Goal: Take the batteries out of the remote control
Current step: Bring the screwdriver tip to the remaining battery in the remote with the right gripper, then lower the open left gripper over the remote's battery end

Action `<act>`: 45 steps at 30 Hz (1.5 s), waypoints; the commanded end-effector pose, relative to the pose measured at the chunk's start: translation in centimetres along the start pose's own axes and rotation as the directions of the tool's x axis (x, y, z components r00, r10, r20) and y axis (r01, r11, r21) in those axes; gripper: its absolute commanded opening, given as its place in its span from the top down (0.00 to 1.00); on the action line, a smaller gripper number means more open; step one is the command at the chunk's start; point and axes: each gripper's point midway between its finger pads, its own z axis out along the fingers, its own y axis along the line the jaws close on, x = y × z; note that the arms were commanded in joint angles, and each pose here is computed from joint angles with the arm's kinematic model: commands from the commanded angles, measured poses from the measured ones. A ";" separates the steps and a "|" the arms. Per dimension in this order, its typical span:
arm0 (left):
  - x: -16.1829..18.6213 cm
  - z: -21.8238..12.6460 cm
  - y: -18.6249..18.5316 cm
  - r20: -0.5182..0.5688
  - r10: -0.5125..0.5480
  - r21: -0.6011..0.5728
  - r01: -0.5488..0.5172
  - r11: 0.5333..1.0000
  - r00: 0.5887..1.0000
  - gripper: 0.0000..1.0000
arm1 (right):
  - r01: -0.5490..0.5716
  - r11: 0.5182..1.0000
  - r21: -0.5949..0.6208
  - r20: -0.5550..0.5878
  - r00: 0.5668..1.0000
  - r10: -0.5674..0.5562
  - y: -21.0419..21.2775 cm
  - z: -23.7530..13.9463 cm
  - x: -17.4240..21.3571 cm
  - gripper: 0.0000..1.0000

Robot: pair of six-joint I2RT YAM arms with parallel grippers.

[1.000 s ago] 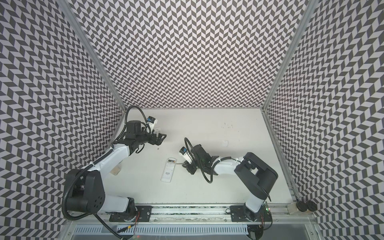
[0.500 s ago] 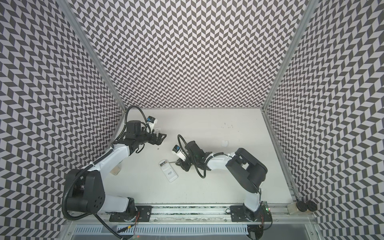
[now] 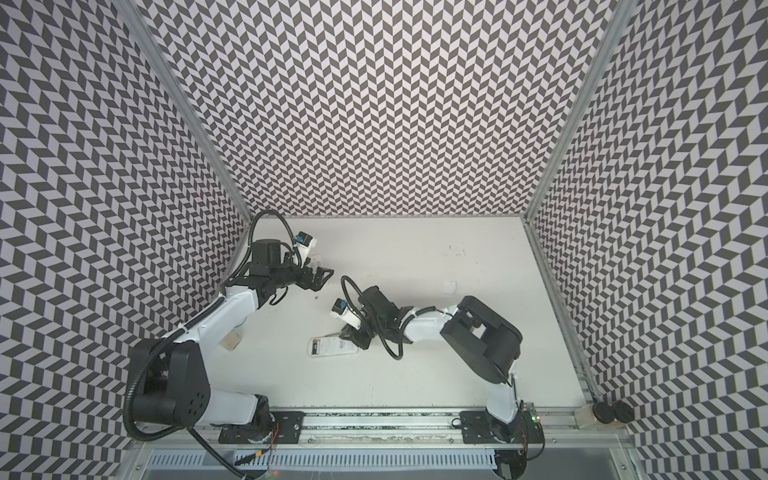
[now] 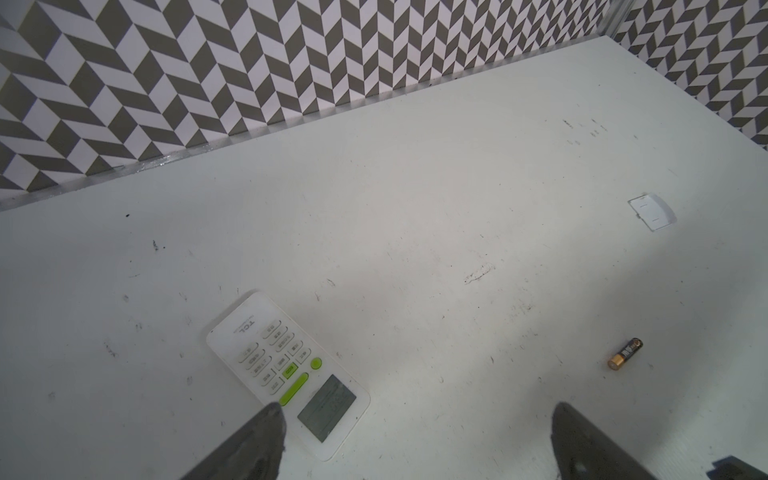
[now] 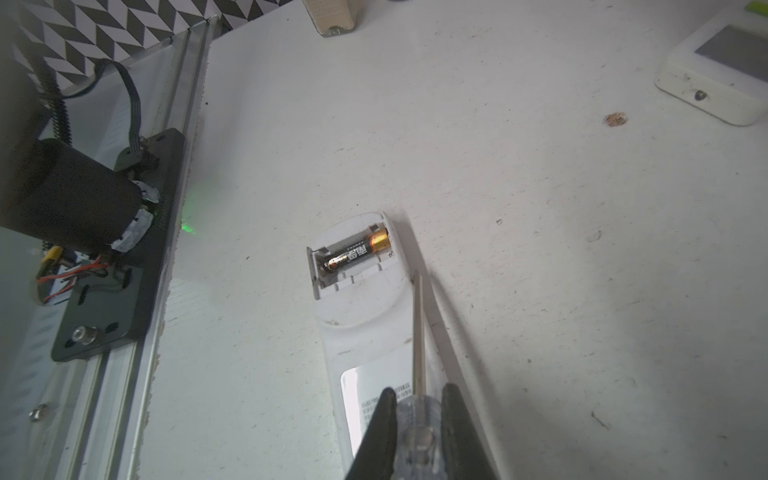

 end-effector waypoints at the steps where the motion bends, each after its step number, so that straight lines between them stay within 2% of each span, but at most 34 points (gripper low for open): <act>1: -1.7 -0.9 -0.7 0.018 0.094 0.040 -0.095 0.995 0.995 0.00 | 0.078 0.997 0.025 0.078 0.994 -0.080 0.5 -1.4 -2.4 1.00; 7: -4.6 -2.4 -2.6 0.003 0.291 0.082 -0.290 0.953 0.957 0.02 | 0.115 0.985 0.127 0.175 0.975 -0.136 0.4 -5.4 -3.8 1.00; 12: -4.4 -2.8 -2.2 -0.040 0.455 0.058 -0.453 0.890 0.889 0.01 | 0.121 0.973 0.195 0.205 0.965 -0.161 0.4 -8.2 -3.7 1.00; 14: -2.9 -3.4 -3.9 -0.026 0.561 0.179 -0.549 0.817 0.827 0.02 | 0.124 0.971 0.205 0.236 0.956 -0.172 0.9 -9.4 -3.7 1.00; 16: -0.8 -3.9 -5.3 -0.015 0.622 0.287 -0.593 0.752 0.783 0.02 | 0.134 0.967 0.215 0.247 0.951 -0.187 1.1 -10.1 -3.6 1.00; 18: 0.6 -3.8 -5.8 -0.022 0.650 0.324 -0.609 0.724 0.760 0.02 | 0.139 0.965 0.222 0.243 0.951 -0.193 1.4 -10.7 -3.4 1.00; 20: 2.7 -3.9 -6.2 -0.046 0.698 0.363 -0.639 0.678 0.715 0.02 | 0.139 0.963 0.230 0.255 0.947 -0.198 1.7 -11.4 -3.1 1.00; 25: 7.7 -3.4 -5.3 -0.151 0.741 0.404 -0.643 0.651 0.655 0.03 | 0.193 0.946 0.262 0.245 0.934 -0.259 1.9 -12.2 -2.1 1.00; 28: 10.4 -3.5 -5.4 -0.190 0.768 0.435 -0.648 0.625 0.612 0.04 | 0.208 0.948 0.240 0.220 0.940 -0.262 2.1 -11.8 -1.6 1.00; 39: 17.3 -4.3 -6.3 -0.259 0.779 0.531 -0.590 0.608 0.570 0.06 | 0.354 0.917 0.186 0.263 0.881 -0.393 3.9 -11.3 -1.8 1.00; 42: 18.4 -4.5 -6.4 -0.286 0.795 0.552 -0.586 0.593 0.535 0.06 | 0.360 0.914 0.189 0.263 0.878 -0.400 3.9 -11.1 -2.0 1.00; 45: 19.2 -5.1 -6.8 -0.291 0.795 0.577 -0.565 0.590 0.532 0.05 | 0.397 0.901 0.176 0.287 0.855 -0.432 4.4 -11.1 -1.9 1.00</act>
